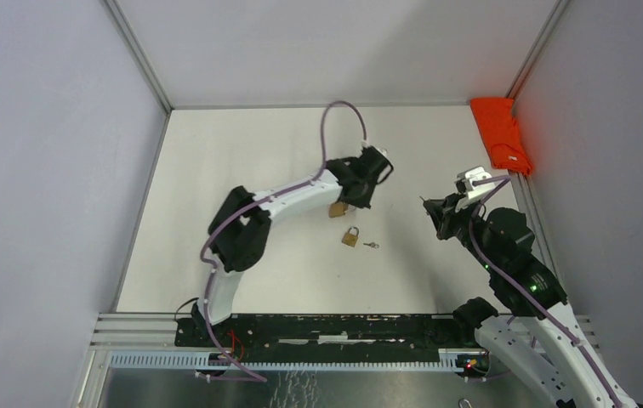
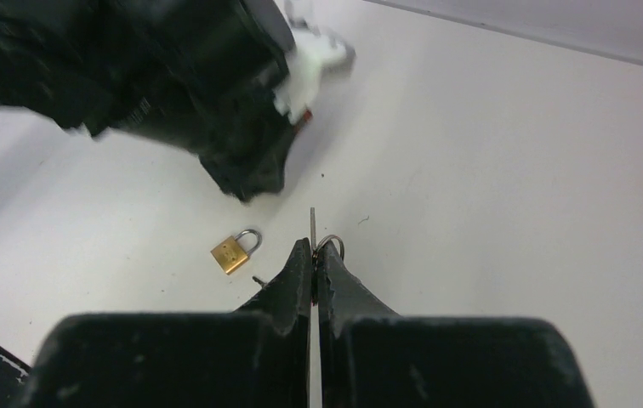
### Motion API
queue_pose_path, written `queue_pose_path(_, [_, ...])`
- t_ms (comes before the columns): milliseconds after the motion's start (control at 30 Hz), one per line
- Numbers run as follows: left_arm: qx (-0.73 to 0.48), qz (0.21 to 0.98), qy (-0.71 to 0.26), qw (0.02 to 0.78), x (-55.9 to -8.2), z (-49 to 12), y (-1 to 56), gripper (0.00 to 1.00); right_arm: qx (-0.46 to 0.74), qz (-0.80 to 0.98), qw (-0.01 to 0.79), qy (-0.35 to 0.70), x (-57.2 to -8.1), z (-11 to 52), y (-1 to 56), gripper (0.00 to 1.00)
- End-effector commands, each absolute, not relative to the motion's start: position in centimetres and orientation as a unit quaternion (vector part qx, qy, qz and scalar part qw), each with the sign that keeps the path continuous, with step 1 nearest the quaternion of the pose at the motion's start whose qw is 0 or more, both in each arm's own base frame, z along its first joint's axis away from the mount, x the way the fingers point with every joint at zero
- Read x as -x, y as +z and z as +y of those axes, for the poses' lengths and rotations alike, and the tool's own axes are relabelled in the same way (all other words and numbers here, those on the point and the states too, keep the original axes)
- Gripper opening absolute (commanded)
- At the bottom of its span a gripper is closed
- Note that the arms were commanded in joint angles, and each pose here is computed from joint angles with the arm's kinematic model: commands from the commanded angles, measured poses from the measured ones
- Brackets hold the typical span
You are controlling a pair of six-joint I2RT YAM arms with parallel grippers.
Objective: Unlock with the key
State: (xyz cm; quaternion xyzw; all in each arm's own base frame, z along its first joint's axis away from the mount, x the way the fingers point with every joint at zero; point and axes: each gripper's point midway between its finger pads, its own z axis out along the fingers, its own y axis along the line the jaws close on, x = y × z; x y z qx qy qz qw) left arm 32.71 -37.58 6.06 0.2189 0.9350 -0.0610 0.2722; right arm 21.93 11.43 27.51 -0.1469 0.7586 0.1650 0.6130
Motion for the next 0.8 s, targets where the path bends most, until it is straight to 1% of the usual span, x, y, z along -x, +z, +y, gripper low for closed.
queue_pose_path(0, [-0.155, 0.889, -0.117, 0.414, -37.9, -35.3, 19.6, 0.02, 0.143, 0.741, 0.629, 0.189, -22.5, 12.4, 29.0, 0.00])
queue_pose_path(67, [-0.135, 0.882, -0.148, 0.427, -38.6, -34.0, 21.0, 0.02, 0.144, 0.740, 0.628, 0.193, -22.8, 12.7, 29.0, 0.00])
queue_pose_path(167, [-0.096, 0.863, -0.219, 0.445, -39.4, -32.4, 22.8, 0.02, 0.142, 0.739, 0.629, 0.195, -23.2, 12.9, 29.3, 0.00])
queue_pose_path(233, [-0.076, 0.858, -0.236, 0.449, -39.8, -30.9, 23.0, 0.02, 0.141, 0.738, 0.630, 0.196, -23.4, 13.1, 29.4, 0.00])
queue_pose_path(300, [-0.065, 0.857, -0.241, 0.451, -40.0, -29.7, 22.5, 0.02, 0.151, 0.735, 0.627, 0.211, -23.3, 13.8, 29.5, 0.00])
queue_pose_path(367, [-0.055, 0.855, -0.267, 0.442, -39.7, -29.1, 21.6, 0.02, 0.153, 0.735, 0.625, 0.213, -23.5, 14.0, 29.6, 0.00])
queue_pose_path(467, [-0.046, 0.856, -0.304, 0.416, -39.1, -29.1, 18.9, 0.02, 0.154, 0.734, 0.625, 0.214, -23.7, 14.2, 29.6, 0.00])
queue_pose_path(567, [-0.045, 0.862, -0.318, 0.393, -38.8, -29.5, 16.8, 0.02, 0.153, 0.735, 0.625, 0.213, -23.8, 14.2, 29.5, 0.00])
queue_pose_path(767, [-0.047, 0.848, -0.364, 0.383, -39.5, -31.8, 16.8, 0.02, 0.152, 0.740, 0.620, 0.210, -23.9, 14.1, 28.7, 0.00])
